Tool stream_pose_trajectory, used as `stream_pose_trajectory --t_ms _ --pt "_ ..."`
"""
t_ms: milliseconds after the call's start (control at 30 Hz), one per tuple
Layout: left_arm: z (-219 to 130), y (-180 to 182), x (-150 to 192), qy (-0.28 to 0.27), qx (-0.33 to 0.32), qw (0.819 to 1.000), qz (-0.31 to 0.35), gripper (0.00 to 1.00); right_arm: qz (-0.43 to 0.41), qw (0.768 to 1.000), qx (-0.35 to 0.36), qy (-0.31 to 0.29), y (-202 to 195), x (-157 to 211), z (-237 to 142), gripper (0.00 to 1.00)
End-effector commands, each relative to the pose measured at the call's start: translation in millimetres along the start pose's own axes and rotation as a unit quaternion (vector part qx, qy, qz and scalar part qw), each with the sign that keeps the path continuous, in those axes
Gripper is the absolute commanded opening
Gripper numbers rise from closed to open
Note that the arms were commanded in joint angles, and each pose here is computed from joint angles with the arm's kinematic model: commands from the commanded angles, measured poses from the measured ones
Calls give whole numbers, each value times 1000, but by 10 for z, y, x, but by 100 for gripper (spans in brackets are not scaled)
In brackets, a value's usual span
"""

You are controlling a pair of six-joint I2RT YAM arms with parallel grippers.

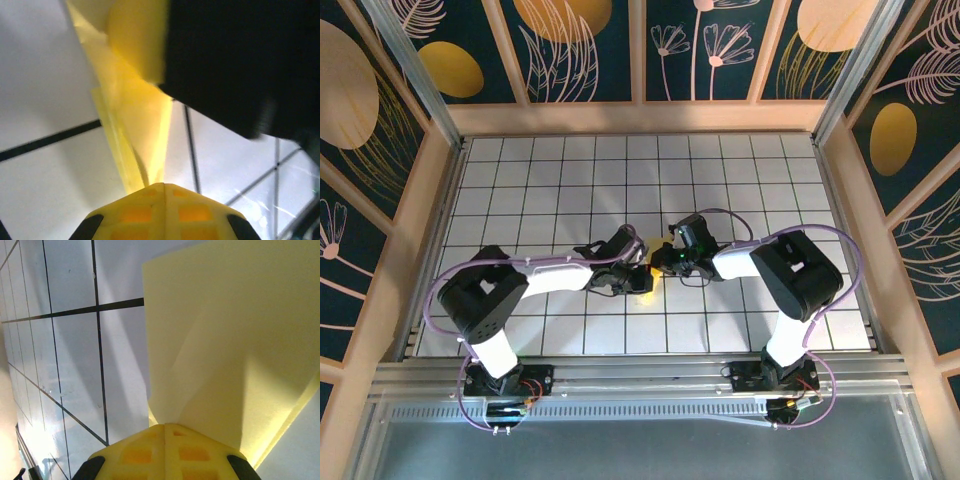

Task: Fold a paper plane with a square sheet of paper (fold left side to right side)
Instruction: Fold the wing for the fifth time at the center of the table.

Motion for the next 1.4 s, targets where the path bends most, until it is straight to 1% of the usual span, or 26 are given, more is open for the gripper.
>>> stream_pose_trajectory --t_ms 0,100,433,833,1133,1367 --pt "-120 -123 107 18 35 999 -14 5 30 996 74 32 -443 226 83 0" --pt "-105 -151 131 19 54 998 -24 5 28 996 73 34 -430 229 90 0" --pt "20 -171 123 28 78 996 -37 4 25 995 81 44 -449 277 128 0" --pt "188 55 242 48 45 997 -49 4 23 994 92 47 -478 291 133 0" --pt "209 136 316 53 37 996 -56 4 23 994 97 49 -499 299 139 0" --pt "208 134 323 53 39 996 -56 4 22 993 100 50 -508 296 141 0"
Point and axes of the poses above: each hand's point on the last joint's axis, 136 mm out from that joint toward the fingers, its own z axis out along the fingers, its own y axis along the line the jaws close on, x = y × z, the point moved 1 cm from there along -z, back along the fingers, and after that the axes turned 7 degrees about z, right-handed, at the moved point
